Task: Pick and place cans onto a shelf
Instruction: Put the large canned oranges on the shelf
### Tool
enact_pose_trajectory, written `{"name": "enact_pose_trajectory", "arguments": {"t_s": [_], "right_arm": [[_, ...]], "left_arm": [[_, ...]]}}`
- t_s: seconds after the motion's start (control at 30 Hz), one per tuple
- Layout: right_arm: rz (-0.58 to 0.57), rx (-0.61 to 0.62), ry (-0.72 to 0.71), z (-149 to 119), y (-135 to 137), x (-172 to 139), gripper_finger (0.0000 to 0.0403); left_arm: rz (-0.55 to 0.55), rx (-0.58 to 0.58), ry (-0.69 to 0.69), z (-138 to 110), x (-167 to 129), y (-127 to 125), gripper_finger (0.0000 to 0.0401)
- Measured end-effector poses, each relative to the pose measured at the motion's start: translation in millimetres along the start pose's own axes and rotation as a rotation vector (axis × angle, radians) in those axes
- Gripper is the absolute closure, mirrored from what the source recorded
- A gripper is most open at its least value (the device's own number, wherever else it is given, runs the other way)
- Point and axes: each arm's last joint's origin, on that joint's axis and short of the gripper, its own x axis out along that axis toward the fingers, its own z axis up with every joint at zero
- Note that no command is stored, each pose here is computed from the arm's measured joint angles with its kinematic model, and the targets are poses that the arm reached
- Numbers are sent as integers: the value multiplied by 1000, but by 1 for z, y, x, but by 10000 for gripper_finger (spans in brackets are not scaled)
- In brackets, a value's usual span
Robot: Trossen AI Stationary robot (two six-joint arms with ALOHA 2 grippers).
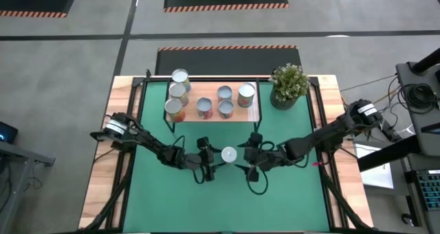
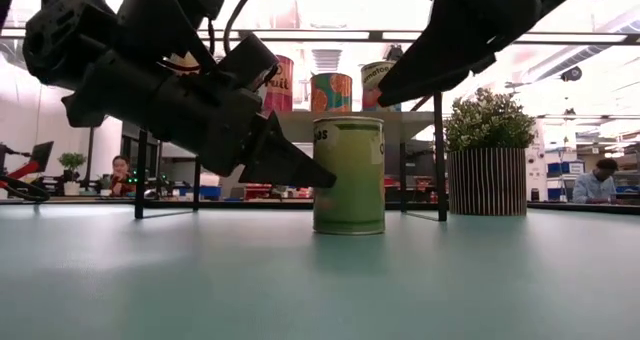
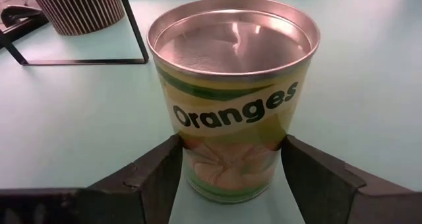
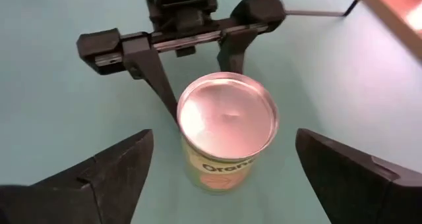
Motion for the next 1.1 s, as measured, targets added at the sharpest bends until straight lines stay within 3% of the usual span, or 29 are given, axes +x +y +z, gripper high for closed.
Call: {"name": "enact_pose_trajectory", "arguments": {"t_s": [0.33,0.63,0.93,1.1], "right_arm": [[6,-9,59,-13,-1,24,42],[-7,-13,12,-17,0,44,45],[-1,-20,0,-18,0,49,114],[2,-29,-3,-16,-1,45,119]], "left_arm": [[0,-1,-1,-1,0,0,168],[-1,2,-4,0,0,0,168],[-5,2,-4,0,0,-1,168],[-4,-6,-10,1,0,0,168]]}}
